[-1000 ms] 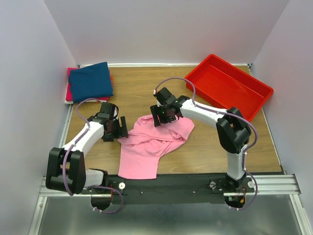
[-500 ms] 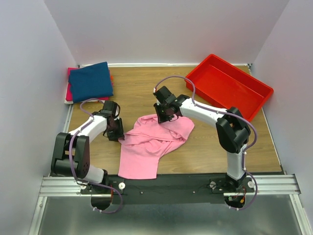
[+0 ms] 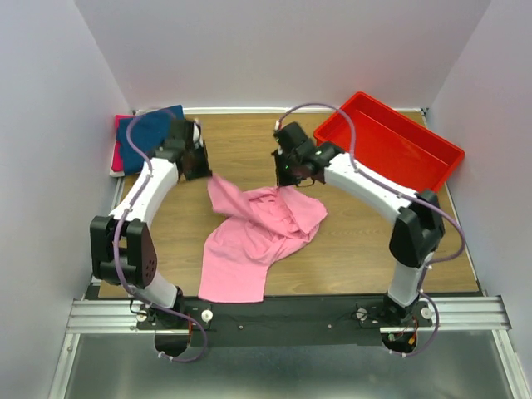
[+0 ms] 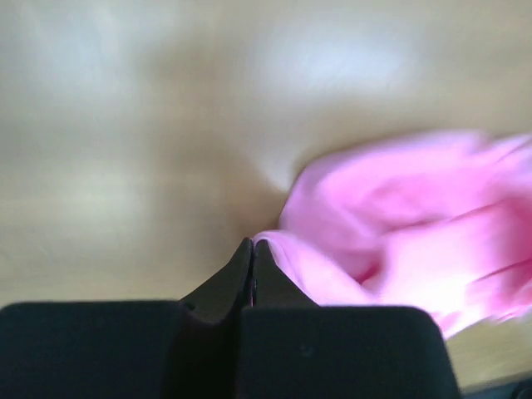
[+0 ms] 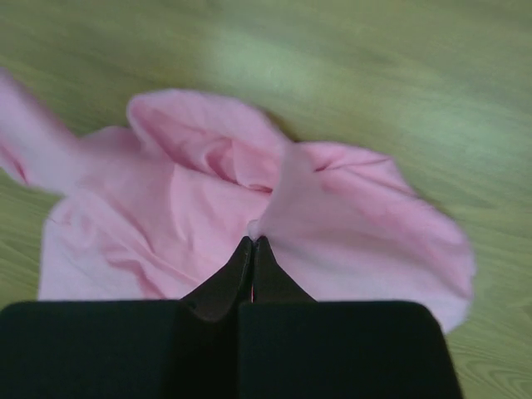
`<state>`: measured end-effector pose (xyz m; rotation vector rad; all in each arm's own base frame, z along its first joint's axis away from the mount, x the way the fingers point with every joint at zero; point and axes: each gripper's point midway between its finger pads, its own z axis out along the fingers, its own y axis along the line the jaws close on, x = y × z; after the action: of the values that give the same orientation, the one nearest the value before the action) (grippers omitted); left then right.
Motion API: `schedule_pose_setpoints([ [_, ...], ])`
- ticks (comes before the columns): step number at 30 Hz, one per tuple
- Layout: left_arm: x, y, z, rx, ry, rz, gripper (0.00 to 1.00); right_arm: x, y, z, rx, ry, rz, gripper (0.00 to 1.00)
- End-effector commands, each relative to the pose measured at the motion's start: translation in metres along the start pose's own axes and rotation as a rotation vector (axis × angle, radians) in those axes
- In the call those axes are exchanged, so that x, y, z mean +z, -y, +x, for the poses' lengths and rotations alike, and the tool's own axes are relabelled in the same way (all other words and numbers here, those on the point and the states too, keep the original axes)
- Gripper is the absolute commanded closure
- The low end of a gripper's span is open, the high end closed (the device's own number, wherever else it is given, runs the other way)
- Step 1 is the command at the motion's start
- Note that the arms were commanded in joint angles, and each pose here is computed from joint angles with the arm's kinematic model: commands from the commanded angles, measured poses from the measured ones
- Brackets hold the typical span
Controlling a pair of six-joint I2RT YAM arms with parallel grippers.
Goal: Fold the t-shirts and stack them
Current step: Flatten the tshirt out
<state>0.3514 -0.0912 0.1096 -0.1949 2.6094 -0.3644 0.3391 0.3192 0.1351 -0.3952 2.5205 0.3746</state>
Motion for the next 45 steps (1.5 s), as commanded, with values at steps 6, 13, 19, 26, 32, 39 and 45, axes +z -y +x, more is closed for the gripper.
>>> schedule_pose_setpoints([
  [6,-0.214,0.097,-0.209,0.114,0.727,0.224,1.00,-0.139,0.042,-0.092,0.111,0.306,0.115,1.00],
  [13,-0.281,0.148,-0.222,0.201,0.867,0.468,1.00,-0.195,0.072,-0.080,0.219,0.386,0.220,1.00],
  [19,-0.340,0.180,-0.244,0.322,1.034,0.589,1.00,-0.196,0.095,-0.022,0.341,0.309,0.282,1.00],
  [26,-0.395,0.194,-0.266,0.422,1.190,0.629,1.00,-0.222,0.116,-0.005,0.427,0.369,0.354,0.99],
  [32,-0.399,0.192,-0.257,0.480,1.179,0.686,1.00,-0.229,0.135,-0.007,0.465,0.410,0.463,0.99],
  [39,-0.337,0.240,-0.218,0.511,0.972,0.833,1.00,-0.223,0.154,0.015,0.511,0.367,0.577,1.00],
  [45,-0.255,0.320,-0.163,0.553,0.724,0.977,1.00,-0.219,0.162,0.033,0.551,0.336,0.625,1.00],
])
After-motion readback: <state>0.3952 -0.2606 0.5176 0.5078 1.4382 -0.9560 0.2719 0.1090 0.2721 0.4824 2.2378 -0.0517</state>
